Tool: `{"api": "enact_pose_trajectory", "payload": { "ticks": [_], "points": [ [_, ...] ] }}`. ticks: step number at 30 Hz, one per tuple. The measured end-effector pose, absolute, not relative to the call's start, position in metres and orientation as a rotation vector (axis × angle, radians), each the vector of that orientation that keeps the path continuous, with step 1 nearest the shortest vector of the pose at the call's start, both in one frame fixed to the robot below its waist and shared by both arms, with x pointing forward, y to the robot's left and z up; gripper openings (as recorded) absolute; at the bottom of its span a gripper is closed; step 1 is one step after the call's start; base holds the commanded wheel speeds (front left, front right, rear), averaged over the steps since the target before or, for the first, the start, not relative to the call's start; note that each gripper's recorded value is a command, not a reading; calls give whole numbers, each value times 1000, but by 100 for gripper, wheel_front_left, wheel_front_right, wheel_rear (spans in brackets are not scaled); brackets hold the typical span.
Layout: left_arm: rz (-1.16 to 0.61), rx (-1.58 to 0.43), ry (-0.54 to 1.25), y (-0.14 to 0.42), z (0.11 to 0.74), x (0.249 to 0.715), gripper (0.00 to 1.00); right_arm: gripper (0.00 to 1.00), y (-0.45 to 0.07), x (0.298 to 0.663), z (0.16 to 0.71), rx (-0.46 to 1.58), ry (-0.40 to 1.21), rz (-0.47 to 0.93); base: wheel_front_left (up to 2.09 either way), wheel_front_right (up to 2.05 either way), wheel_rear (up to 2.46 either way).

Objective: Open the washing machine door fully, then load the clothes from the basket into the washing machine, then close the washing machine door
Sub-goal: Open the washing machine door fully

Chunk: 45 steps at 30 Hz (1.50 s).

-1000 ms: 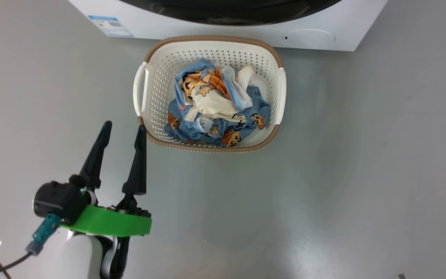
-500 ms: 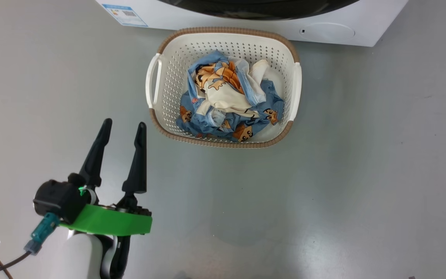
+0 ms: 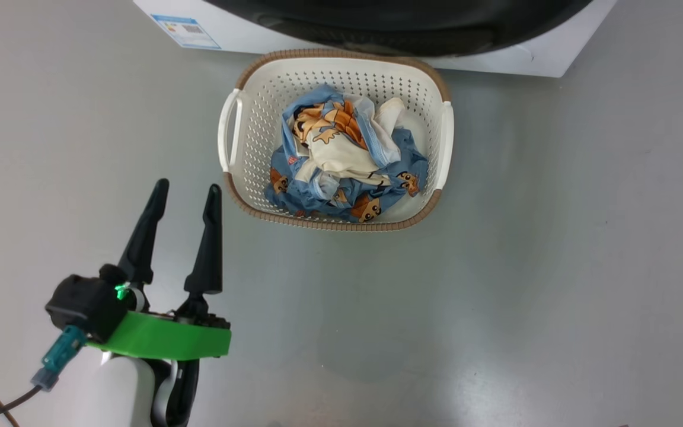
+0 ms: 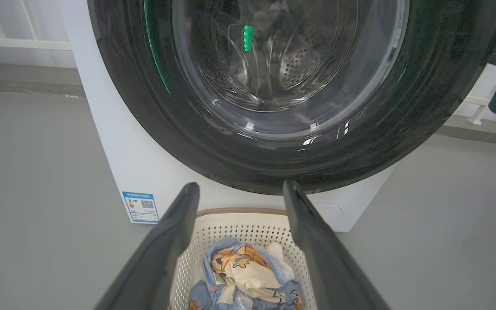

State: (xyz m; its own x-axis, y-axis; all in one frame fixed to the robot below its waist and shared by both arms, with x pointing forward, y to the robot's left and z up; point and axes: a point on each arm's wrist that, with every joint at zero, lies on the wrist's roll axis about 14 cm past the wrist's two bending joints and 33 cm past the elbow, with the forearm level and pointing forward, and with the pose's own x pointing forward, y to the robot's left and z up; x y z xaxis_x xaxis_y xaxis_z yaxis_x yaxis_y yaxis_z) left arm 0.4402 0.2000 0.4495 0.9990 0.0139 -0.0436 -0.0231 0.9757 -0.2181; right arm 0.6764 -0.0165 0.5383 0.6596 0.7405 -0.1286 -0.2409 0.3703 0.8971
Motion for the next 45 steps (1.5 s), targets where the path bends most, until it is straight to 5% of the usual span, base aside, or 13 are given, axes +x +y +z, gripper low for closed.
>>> {"api": "enact_pose_trajectory", "payload": {
  "ticks": [23, 45],
  "points": [
    [27, -198, -48, 206, 484, 433, 100, 0, 14, 590, 536, 884, 808, 908, 0, 0, 0],
    [31, -195, -110, 206, 512, 403, 100, 0, 76, 468, 526, 839, 1054, 1216, 0, 0, 0]
  ]
}}
